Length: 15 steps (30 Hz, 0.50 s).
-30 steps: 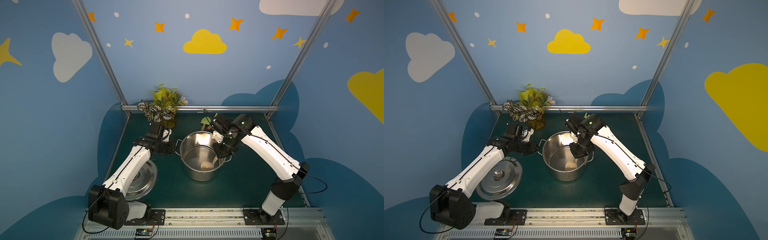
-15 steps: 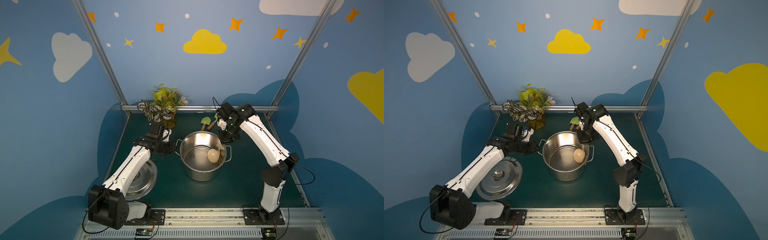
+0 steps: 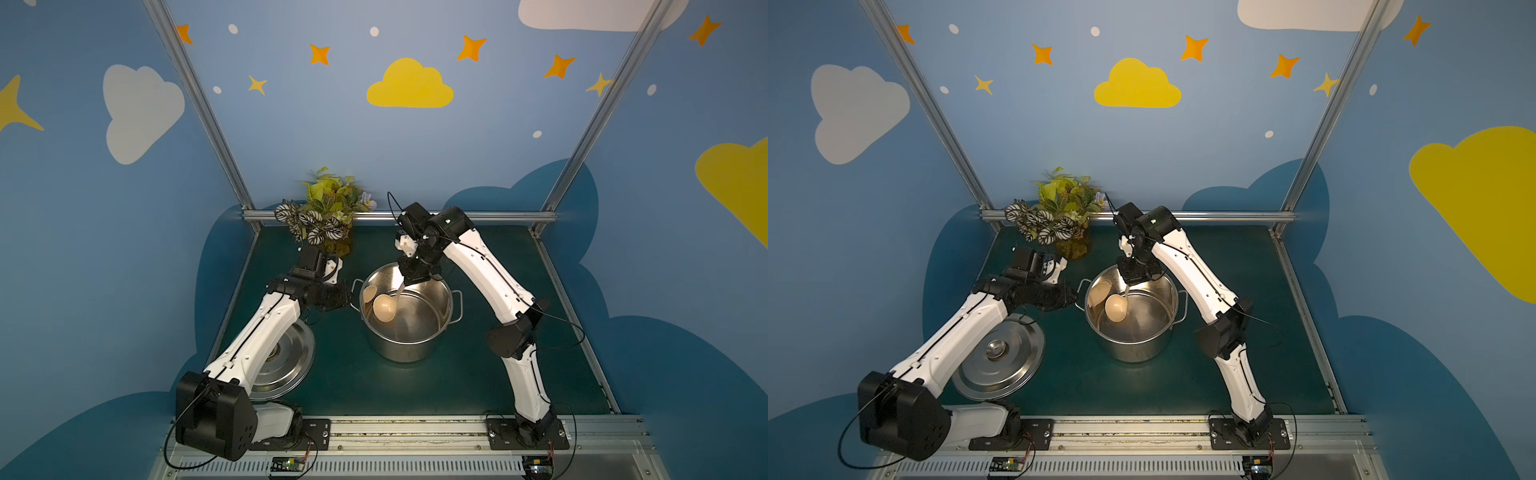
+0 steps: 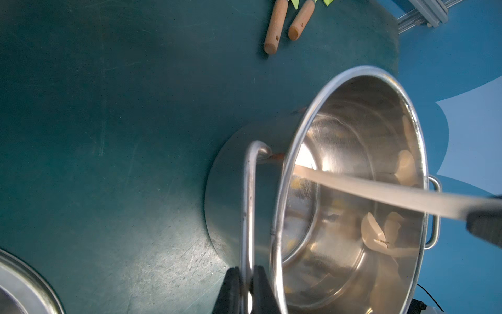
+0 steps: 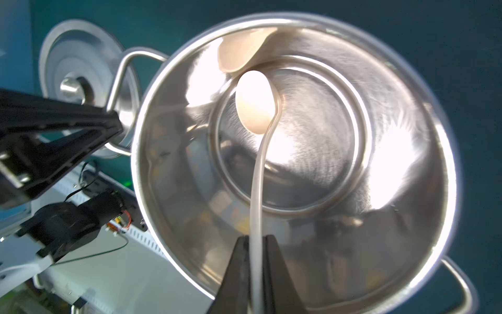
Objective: Stir the soup with a spoon
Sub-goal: Stir the soup in the pan with a stick.
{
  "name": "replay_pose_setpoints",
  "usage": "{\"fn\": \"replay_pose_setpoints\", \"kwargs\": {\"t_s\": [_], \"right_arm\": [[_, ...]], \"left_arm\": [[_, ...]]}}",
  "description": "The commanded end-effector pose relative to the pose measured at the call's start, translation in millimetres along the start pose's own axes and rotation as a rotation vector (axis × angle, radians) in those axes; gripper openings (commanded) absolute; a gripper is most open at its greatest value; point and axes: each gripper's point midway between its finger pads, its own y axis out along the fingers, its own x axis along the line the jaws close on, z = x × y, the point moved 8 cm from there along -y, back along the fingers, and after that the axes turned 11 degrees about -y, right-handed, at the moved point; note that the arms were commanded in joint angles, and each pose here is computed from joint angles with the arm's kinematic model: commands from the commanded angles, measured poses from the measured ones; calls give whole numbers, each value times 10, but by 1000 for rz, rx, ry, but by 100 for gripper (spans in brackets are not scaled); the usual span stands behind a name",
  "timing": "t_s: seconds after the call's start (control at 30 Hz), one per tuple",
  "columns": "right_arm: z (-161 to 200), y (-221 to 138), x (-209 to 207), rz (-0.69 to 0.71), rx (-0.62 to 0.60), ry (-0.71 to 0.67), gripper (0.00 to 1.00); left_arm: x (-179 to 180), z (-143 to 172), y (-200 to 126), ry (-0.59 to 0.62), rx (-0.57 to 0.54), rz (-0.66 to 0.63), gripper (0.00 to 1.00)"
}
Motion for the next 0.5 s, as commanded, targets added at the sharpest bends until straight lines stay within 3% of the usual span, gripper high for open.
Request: {"fn": "replay_pose_setpoints", "kwargs": {"t_s": [0.0, 0.27, 0.47], "right_arm": [[113, -61, 220, -27, 16, -48, 0], [552, -228, 452, 29, 64, -116, 0], [932, -380, 251, 148, 87, -75, 0]], "left_arm": [[112, 146, 87, -17, 81, -40, 3], [105, 139, 83, -15, 78, -37, 2], [108, 137, 108, -22, 80, -31, 2]]}}
